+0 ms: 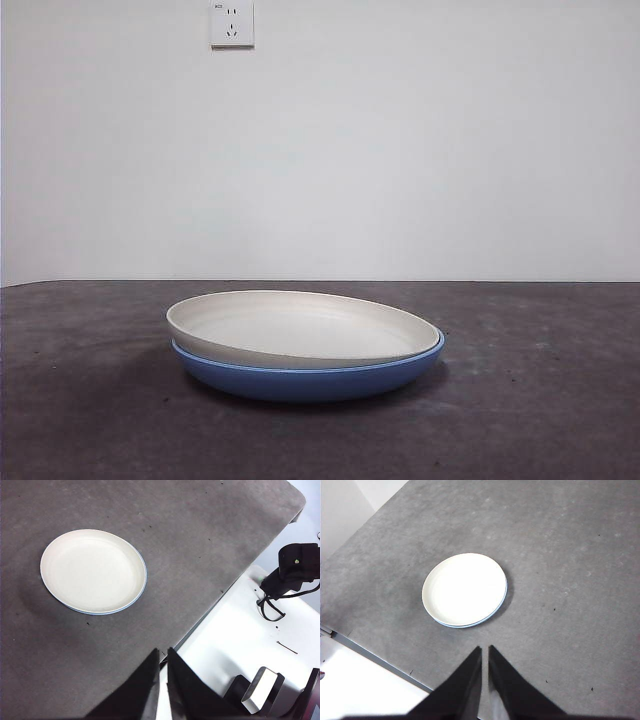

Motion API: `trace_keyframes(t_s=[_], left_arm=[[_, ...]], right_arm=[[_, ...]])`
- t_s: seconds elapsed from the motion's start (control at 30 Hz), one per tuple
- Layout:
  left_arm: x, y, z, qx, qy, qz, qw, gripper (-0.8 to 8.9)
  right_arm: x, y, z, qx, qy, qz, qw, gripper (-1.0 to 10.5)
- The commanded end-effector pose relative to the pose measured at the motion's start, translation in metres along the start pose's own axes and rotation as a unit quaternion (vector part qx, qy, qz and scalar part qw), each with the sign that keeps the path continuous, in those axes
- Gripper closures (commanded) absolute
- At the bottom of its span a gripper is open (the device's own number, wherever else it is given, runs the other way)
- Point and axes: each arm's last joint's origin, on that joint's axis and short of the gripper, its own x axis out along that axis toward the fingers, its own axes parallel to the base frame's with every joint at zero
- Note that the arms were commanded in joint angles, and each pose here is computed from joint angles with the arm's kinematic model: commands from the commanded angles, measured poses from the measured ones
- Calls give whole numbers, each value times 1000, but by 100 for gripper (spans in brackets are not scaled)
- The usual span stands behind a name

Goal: Pick up the white plate, put it on the blue plate, put it on desk

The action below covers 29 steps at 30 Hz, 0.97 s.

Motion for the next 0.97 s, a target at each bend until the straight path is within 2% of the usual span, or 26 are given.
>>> trace_keyframes(t_s=[0.03,0.13,0.33,0.43,0.53,0.63,0.73,0.87,0.9,0.97], left_arm=[[-1,-1,2,6,-3,-3,1000,789],[0,4,4,-13,-7,17,1000,788],[10,27,-7,-85,-37,106,990,788],[22,40,-25,-104,-71,147,981,789],[41,55,-47,-93,-140,186,968,789],[63,72,-69,-64,-222,222,947,789],[84,88,-95,-40,-288,271,918,788],[108,103,-130,-54,-338,341,876,788],[114,106,-139,-63,-344,354,868,789],[123,110,-152,-81,-344,367,860,789]], right_arm=[[-4,1,4,-9,-15,6,1000,927],[-4,1,4,-9,-15,6,1000,927],[-4,1,4,-9,-15,6,1000,927],[-4,1,4,-9,-15,6,1000,927],[-4,1,4,-9,-15,5,1000,927],[-4,1,4,-9,-15,5,1000,927],[-4,1,4,-9,-15,5,1000,927],[-4,1,4,-9,-15,5,1000,927],[-4,1,4,-9,-15,5,1000,927],[-4,1,4,-9,-15,5,1000,927]])
